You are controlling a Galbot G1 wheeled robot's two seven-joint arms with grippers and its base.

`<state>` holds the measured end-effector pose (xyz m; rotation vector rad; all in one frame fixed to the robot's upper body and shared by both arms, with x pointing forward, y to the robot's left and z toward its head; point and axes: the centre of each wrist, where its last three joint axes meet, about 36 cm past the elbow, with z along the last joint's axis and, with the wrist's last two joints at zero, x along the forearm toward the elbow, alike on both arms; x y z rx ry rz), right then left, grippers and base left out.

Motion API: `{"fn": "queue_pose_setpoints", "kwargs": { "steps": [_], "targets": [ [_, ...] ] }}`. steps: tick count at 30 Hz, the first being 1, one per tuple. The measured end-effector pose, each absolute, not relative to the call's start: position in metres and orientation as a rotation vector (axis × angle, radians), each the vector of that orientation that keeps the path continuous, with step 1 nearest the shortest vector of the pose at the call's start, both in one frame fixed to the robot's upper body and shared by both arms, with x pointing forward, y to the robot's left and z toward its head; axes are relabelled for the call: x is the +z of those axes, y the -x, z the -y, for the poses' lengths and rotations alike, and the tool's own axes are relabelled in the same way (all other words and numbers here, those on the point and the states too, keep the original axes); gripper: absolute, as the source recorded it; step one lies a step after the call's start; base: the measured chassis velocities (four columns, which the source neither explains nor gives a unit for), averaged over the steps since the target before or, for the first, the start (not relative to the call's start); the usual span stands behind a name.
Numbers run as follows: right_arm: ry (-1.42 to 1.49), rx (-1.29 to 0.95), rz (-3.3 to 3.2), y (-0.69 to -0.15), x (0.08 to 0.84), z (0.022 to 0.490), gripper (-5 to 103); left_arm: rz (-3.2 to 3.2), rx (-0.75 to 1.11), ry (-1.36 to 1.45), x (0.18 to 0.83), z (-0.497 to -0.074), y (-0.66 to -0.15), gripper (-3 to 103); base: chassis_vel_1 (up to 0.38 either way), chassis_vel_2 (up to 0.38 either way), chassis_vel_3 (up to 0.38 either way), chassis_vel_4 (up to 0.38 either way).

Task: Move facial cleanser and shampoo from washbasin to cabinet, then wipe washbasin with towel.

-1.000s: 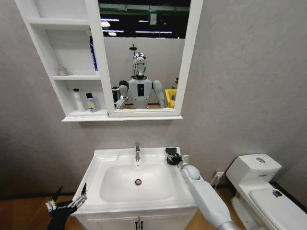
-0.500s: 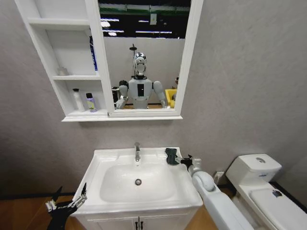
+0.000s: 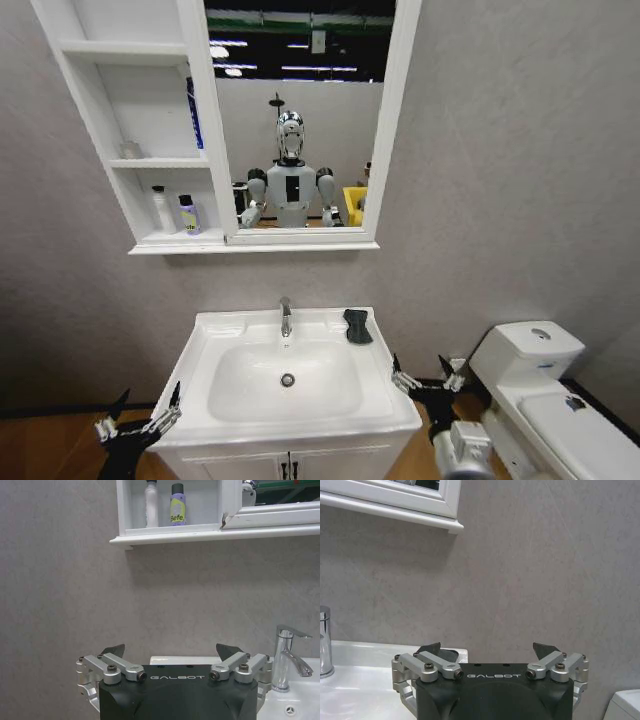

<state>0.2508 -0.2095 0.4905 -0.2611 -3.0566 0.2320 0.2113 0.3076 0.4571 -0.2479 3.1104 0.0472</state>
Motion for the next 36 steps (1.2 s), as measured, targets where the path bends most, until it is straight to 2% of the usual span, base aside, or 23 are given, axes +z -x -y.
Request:
{"fn": "queue_pose_setpoints", "kwargs": {
  "steps": [13, 36],
  "targets": [
    [0.239, 0.208, 3.085, -0.246, 0.498, 0.204, 100, -3.11, 0.047, 0.248, 0.457, -0.308, -0.211, 100, 0.132, -0.138, -0.135, 0.13],
    [0.16, 0.185, 3.07, -0.244, 0.494, 0.196, 100, -3.111, 0.047, 0.248, 0.457, -0.308, -0.211, 100, 0.329, -0.323, -0.323, 0.318]
  ]
}}
